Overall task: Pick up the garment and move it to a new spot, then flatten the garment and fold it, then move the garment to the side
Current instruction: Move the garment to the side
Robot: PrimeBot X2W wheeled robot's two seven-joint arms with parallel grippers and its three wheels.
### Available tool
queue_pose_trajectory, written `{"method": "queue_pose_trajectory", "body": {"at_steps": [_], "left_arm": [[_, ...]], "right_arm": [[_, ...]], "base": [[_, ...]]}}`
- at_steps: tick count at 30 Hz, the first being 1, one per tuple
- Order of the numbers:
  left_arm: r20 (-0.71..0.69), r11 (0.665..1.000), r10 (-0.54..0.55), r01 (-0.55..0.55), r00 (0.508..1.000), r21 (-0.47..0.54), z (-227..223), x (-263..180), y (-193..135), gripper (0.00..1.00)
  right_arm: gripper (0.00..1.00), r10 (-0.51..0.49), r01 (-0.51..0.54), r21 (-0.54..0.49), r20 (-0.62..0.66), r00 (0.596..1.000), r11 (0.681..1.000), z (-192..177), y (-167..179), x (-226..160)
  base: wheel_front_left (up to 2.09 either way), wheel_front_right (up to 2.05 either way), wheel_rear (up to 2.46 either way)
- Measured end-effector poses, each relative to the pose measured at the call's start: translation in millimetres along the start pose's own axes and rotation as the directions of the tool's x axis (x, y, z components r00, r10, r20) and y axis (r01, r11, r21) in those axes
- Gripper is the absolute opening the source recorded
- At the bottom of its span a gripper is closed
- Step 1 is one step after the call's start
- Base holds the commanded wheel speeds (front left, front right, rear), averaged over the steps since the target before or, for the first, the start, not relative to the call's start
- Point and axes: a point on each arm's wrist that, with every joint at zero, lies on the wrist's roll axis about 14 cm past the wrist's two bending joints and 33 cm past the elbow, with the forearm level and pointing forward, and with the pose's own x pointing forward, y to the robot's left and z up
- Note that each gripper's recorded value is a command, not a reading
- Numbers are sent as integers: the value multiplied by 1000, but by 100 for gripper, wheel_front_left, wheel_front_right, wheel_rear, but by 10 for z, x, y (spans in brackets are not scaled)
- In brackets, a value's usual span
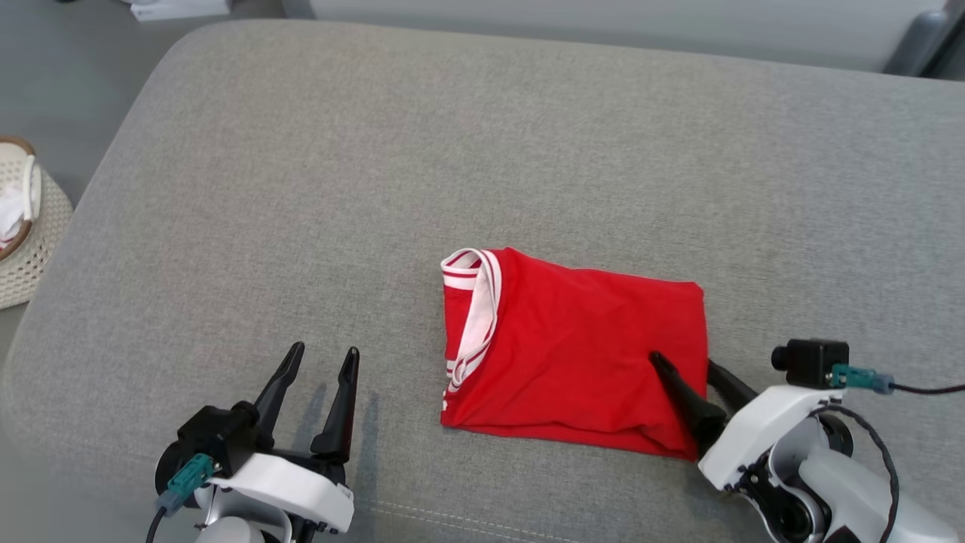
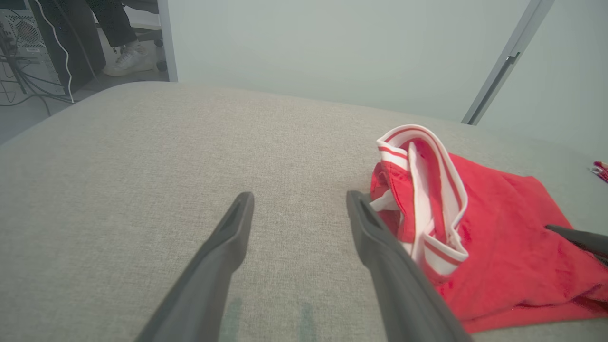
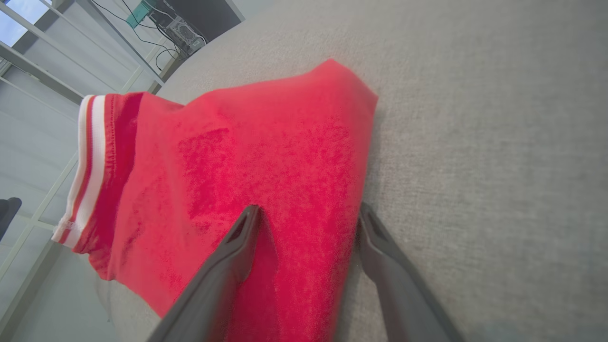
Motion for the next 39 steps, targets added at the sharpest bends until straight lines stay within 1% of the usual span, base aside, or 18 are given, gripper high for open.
{"method": "queue_pose_trajectory", "body": {"at_steps": [5, 6, 7, 8, 9, 10, 11, 18, 24, 31, 35, 36, 37, 38, 39], "left_arm": [[-3, 1000, 18, -18, 1000, 0, -5, 21, 50, 100], [-5, 1000, 21, -21, 1000, -1, -12, 19, 56, 100], [-6, 1000, 23, -23, 1000, -1, -16, 19, 61, 100], [-7, 1000, 24, -24, 1000, -1, -18, 21, 64, 100], [-5, 1000, 24, -24, 1000, -5, -11, 29, 64, 100], [0, 1000, 24, -24, 1000, -8, 3, 41, 62, 100], [3, 1000, 23, -23, 1000, -10, 16, 52, 60, 100], [5, 1000, 10, -10, 1000, -17, 19, 80, 20, 100], [5, 999, -32, 32, 999, -17, 19, 133, -102, 100], [-2, 990, -138, 138, 990, -11, -3, 241, -421, 100], [-15, 975, -222, 222, 975, 3, -37, 319, -659, 100], [-15, 975, -222, 222, 975, 3, -37, 319, -659, 100], [-22, 964, -264, 264, 964, 7, -56, 360, -793, 100], [-22, 964, -264, 264, 964, 7, -56, 360, -793, 100], [-25, 958, -287, 287, 958, 8, -67, 378, -871, 100]], "right_arm": [[100, 25, -25, 9, -16, 1000, 1000, 27, 34, 150], [89, 29, -29, 9, -25, 999, 1000, 29, 37, 170], [58, 32, -32, 11, -26, 999, 999, 40, 41, 187], [44, 36, -35, 13, -27, 999, 999, 49, 48, 203], [19, 40, -40, 12, -33, 999, 999, 44, 58, 213], [19, 45, -45, 14, -33, 998, 999, 52, 75, 226], [0, 49, -48, 21, -35, 998, 999, 49, 91, 231], [0, 41, -40, 36, -17, 999, 999, 82, 67, 186], [0, 0, -2, 54, 32, 999, 999, 169, -36, 74], [0, -90, 84, 77, 73, 993, 993, 201, -274, -239], [0, -153, 143, 109, 90, 984, 984, 151, -415, -490], [0, -153, 143, 109, 90, 984, 984, 151, -415, -490], [0, -184, 169, 128, 110, 977, 977, 153, -471, -608], [0, -184, 169, 128, 110, 977, 977, 153, -471, -608], [0, -200, 183, 140, 117, 973, 973, 139, -497, -673]], "base": [[0, 0, 0], [0, 0, 0], [0, 0, 0], [0, 0, 0], [0, 0, 0], [0, 0, 0], [0, 0, 0], [0, 0, 0], [0, 0, 0], [0, 0, 0], [0, 0, 0], [0, 0, 0], [0, 0, 0], [0, 0, 0], [0, 0, 0]]}}
